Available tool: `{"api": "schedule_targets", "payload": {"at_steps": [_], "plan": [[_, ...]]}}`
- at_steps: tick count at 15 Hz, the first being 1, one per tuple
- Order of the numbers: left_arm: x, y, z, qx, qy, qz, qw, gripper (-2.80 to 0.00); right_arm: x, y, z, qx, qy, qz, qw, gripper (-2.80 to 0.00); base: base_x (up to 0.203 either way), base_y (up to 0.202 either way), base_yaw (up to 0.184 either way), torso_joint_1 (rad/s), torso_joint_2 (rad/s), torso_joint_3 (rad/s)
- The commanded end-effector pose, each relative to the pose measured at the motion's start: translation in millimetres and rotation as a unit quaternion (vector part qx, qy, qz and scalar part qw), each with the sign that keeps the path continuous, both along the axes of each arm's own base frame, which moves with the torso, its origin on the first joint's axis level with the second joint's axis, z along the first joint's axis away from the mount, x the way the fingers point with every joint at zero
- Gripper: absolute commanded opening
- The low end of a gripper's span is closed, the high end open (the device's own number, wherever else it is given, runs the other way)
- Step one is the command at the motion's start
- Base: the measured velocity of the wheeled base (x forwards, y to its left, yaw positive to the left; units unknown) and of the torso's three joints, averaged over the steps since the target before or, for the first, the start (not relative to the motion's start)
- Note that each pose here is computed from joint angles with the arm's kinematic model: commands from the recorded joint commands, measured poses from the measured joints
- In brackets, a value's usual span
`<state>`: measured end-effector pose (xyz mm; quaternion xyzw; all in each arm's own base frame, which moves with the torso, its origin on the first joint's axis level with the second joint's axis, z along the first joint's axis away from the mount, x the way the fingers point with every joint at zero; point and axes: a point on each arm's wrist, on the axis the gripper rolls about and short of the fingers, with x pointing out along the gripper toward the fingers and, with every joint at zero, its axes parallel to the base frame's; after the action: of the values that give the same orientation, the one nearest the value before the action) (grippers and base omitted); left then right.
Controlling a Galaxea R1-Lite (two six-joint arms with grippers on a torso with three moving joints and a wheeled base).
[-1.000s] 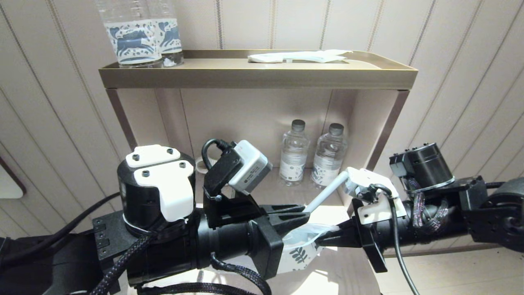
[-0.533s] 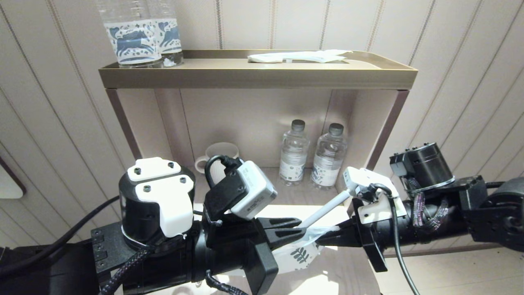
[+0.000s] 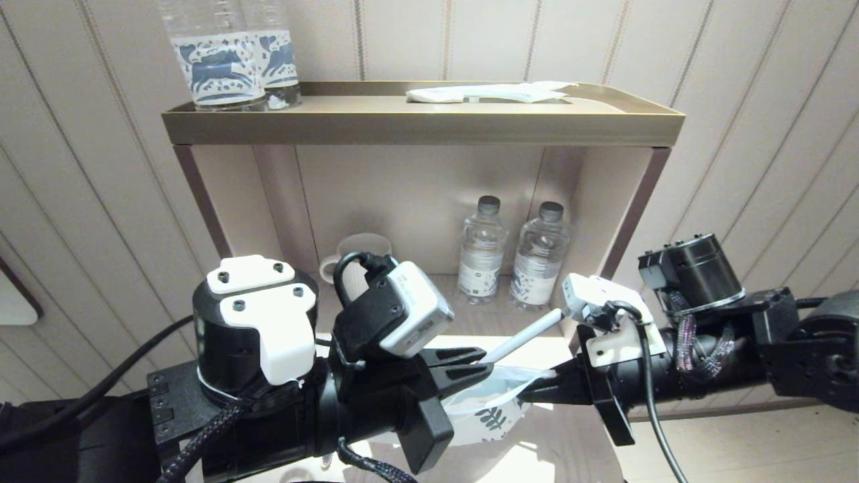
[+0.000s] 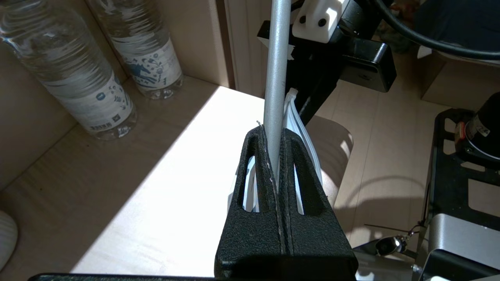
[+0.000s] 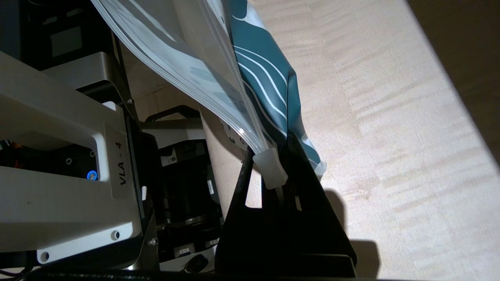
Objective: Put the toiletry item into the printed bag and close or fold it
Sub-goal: Place the toothbrush in the storage bag
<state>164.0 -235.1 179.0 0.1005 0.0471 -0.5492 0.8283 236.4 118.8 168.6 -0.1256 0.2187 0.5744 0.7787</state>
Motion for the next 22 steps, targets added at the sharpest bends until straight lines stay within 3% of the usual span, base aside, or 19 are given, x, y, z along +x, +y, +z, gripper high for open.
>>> {"api": "schedule_targets", "payload": {"at_steps": [1, 5, 8, 17, 18, 22], "plan": [[0, 1, 0, 0.001, -0.006, -0.001, 1.0000, -2.80, 0, 0, 0, 0.001, -0.001, 0.003, 1.000, -2.80, 0.000, 0.000, 0.000, 0.000, 0.00, 0.000], [-2, 4, 0, 0.006, -0.009, 0.013, 0.9999, -2.80, 0, 0, 1, 0.002, -0.002, 0.002, 1.000, -2.80, 0.000, 0.000, 0.000, 0.000, 0.00, 0.000], [-2, 10, 0, 0.026, 0.000, 0.037, 0.9990, -2.80, 0, 0, 0, 0.001, -0.001, 0.002, 1.000, -2.80, 0.000, 0.000, 0.000, 0.000, 0.00, 0.000], [-4, 13, 6, 0.027, -0.001, 0.041, 0.9988, -2.80, 0, 0, 0, 0.000, -0.001, 0.003, 1.000, -2.80, 0.000, 0.000, 0.000, 0.000, 0.00, 0.000], [-4, 14, 5, 0.029, -0.002, 0.041, 0.9987, 0.00, 0, 0, 0, 0.001, -0.001, 0.003, 1.000, -2.80, 0.000, 0.000, 0.000, 0.000, 0.00, 0.000], [-3, 12, 4, 0.036, -0.015, 0.036, 0.9986, 0.00, 1, 1, -1, 0.000, 0.001, 0.002, 1.000, -2.80, 0.000, 0.000, 0.000, 0.000, 0.00, 0.000]]}}
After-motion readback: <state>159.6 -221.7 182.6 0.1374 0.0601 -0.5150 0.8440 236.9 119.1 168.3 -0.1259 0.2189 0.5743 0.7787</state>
